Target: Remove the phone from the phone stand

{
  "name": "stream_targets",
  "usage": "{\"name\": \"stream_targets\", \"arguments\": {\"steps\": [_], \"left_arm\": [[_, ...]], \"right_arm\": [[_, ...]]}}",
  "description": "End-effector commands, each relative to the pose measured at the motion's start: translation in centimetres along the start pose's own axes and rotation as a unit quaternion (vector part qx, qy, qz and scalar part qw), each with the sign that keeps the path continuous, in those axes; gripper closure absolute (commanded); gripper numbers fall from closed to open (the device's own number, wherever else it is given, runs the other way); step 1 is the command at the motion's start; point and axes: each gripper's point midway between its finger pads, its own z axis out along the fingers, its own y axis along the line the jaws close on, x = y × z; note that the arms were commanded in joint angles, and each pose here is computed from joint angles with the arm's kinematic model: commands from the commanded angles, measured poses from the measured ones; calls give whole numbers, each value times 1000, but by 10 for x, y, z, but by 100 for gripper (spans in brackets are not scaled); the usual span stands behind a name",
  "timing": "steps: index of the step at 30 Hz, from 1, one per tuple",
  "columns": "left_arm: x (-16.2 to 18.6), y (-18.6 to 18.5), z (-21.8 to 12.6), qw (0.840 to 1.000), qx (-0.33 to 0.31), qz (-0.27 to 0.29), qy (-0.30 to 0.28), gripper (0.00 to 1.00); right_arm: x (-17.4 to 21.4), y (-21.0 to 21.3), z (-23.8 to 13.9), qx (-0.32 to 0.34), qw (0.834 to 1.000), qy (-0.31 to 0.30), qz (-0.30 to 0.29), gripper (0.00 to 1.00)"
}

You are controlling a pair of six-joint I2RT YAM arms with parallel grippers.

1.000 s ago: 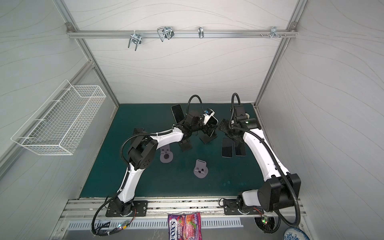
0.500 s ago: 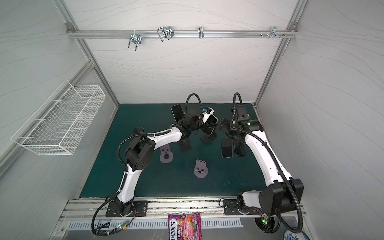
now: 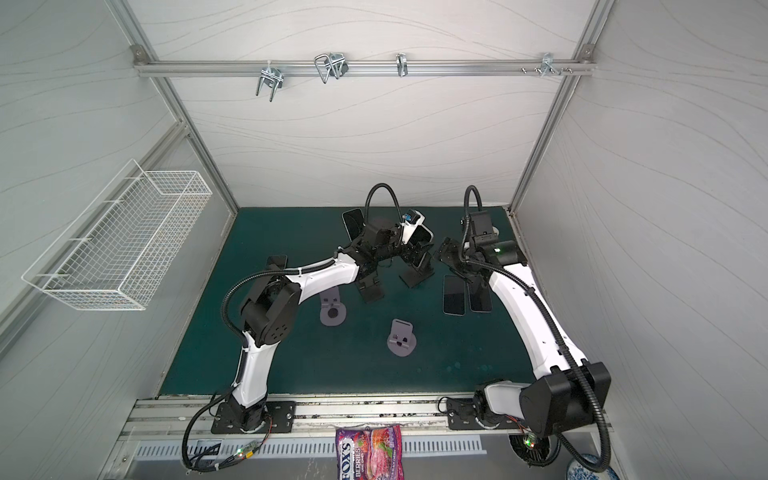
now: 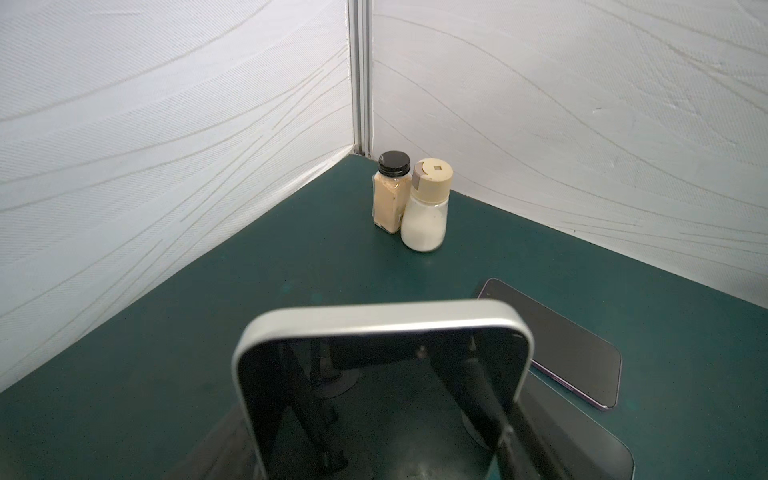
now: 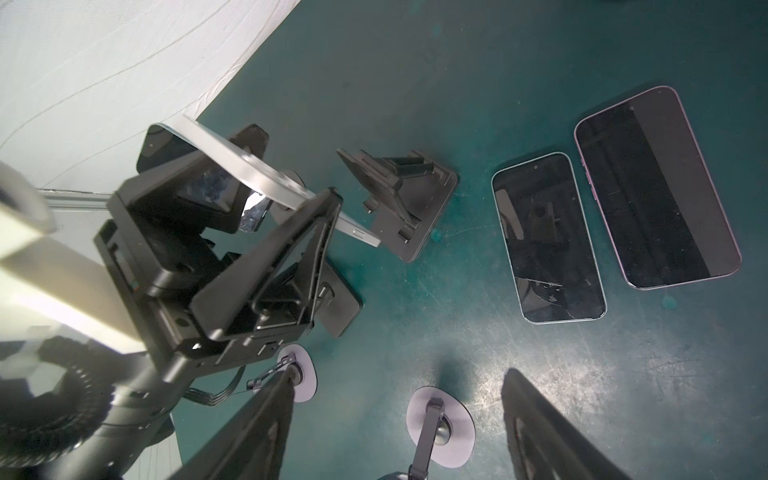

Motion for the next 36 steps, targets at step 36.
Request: {"name": "stream_targets", "arguments": {"steps": [36], "left_arm": [[-83,0,-142,991,-65,24,-113,34]], "right_arm": [[62,83,-27,5,994,-20,-105,23]]}}
